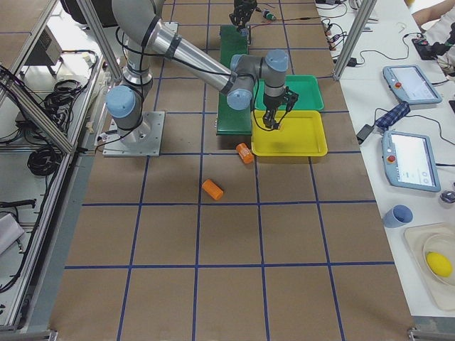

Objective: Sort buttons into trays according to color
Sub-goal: 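Open the right gripper over the yellow tray while the left gripper sets a button down, then return the left gripper to the buttons while the right gripper moves toward the belt, then grasp a green-capped button with the left gripper and carry it onto the belt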

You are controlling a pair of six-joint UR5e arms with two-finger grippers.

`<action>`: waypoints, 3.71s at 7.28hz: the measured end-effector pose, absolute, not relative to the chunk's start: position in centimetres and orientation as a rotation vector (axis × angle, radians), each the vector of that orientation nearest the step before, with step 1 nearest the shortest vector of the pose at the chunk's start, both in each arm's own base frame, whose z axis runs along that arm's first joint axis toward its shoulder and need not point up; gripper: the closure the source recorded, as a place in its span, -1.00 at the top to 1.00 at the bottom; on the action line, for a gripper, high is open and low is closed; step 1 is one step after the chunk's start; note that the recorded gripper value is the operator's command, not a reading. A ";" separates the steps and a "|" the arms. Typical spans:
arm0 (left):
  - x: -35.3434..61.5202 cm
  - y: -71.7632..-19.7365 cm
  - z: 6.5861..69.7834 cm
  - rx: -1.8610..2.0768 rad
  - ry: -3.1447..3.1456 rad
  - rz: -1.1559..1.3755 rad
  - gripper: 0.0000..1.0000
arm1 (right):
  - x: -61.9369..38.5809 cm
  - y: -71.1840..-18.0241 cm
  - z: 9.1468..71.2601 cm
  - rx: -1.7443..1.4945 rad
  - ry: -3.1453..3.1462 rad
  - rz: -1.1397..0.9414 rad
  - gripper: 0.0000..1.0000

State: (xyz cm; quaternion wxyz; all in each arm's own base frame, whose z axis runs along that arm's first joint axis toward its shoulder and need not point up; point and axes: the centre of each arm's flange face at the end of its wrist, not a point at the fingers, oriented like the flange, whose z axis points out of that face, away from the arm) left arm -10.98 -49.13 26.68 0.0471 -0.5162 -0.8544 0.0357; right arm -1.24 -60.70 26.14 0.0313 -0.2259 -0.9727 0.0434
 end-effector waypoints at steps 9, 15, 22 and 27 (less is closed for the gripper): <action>5.5 -55.2 28.6 -1.179 -2.937 0.202 1.00 | 3.1 -50.6 39.5 -0.851 -2.965 -0.055 1.00; 19.8 -66.0 20.6 -1.087 -3.016 0.171 0.95 | 8.5 -44.7 39.5 -1.169 -2.816 -0.201 1.00; 19.3 -66.3 18.4 -1.151 -2.961 0.144 -0.71 | 13.1 -45.4 37.7 -1.416 -2.693 -0.154 1.00; 12.1 -61.8 26.0 -1.259 -2.776 0.050 -0.72 | 13.2 -46.1 37.0 -1.419 -2.694 -0.148 1.00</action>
